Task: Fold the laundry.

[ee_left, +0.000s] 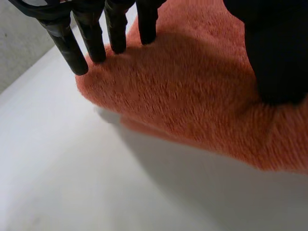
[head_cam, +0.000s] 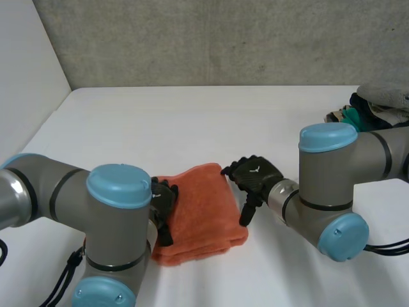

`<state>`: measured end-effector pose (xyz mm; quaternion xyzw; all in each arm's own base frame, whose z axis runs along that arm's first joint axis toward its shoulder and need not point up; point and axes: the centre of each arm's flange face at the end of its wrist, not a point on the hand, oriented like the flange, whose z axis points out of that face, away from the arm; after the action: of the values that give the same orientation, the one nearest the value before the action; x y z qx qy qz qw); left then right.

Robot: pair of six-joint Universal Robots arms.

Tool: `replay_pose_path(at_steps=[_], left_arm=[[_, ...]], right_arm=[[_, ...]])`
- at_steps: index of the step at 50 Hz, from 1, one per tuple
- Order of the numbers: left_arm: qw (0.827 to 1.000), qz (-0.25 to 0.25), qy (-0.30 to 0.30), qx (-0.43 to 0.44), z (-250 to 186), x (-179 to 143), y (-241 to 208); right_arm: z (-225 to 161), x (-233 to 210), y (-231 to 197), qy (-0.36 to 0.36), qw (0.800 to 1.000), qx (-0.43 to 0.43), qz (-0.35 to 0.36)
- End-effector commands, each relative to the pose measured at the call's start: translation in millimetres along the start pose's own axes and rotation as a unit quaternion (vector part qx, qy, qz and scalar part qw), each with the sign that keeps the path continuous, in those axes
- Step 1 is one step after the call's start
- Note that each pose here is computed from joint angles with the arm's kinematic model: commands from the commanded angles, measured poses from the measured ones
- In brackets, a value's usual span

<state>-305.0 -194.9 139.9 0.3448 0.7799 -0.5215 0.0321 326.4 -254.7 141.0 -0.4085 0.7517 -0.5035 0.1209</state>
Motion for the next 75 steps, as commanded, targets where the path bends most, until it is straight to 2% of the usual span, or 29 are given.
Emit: replay_pose_path(at_steps=[1,4,8,10,17,21,33,53,56,64,71,72,75], left_arm=[[0.992,-0.029,-0.021,0.124,-16.5,-33.3,-70.2],[0.985,-0.037,-0.004,0.167,-20.8,-44.0,-91.5],[0.972,-0.037,0.048,0.226,-28.3,-56.8,-115.8],[0.963,-0.032,0.093,0.251,-33.2,-57.1,-122.8],[0.933,-0.046,0.244,0.261,-53.6,-42.7,-123.7],[0.923,-0.057,0.287,0.249,-58.0,-38.5,-119.5],[0.925,-0.061,0.284,0.245,-55.5,-41.6,-117.0],[0.927,-0.064,0.277,0.244,-52.3,-46.1,-116.6],[0.927,-0.064,0.274,0.248,-53.7,-48.2,-118.5],[0.926,-0.060,0.249,0.277,-65.3,-58.8,-130.2],[0.926,-0.081,0.210,0.303,-71.3,-75.4,-140.8],[0.926,-0.085,0.210,0.303,-71.2,-76.0,-141.0],[0.924,-0.095,0.210,0.305,-70.7,-78.6,-141.4]], right_arm=[[-22.9,-3.8,-25.7,0.024,0.997,0.068,-0.023],[-35.5,-18.5,-28.7,0.021,0.993,0.107,-0.035],[-49.0,-47.2,-16.2,-0.004,0.990,0.136,-0.049],[-53.0,-60.6,-0.6,-0.019,0.989,0.135,-0.052],[-63.8,-91.7,21.9,-0.062,0.986,0.142,-0.065],[-55.4,-93.6,28.4,-0.060,0.985,0.146,-0.071],[-24.0,-94.5,36.9,-0.046,0.980,0.166,-0.098],[4.5,-88.7,12.7,-0.033,0.970,0.220,-0.100],[8.0,-76.7,-0.6,-0.015,0.967,0.236,-0.099],[7.7,3.6,-57.1,0.081,0.946,0.301,-0.092],[7.4,90.7,-106.5,0.151,0.899,0.401,-0.086],[4.2,113.0,-117.1,0.164,0.886,0.427,-0.080],[-6.8,149.7,-134.5,0.186,0.861,0.468,-0.071]])
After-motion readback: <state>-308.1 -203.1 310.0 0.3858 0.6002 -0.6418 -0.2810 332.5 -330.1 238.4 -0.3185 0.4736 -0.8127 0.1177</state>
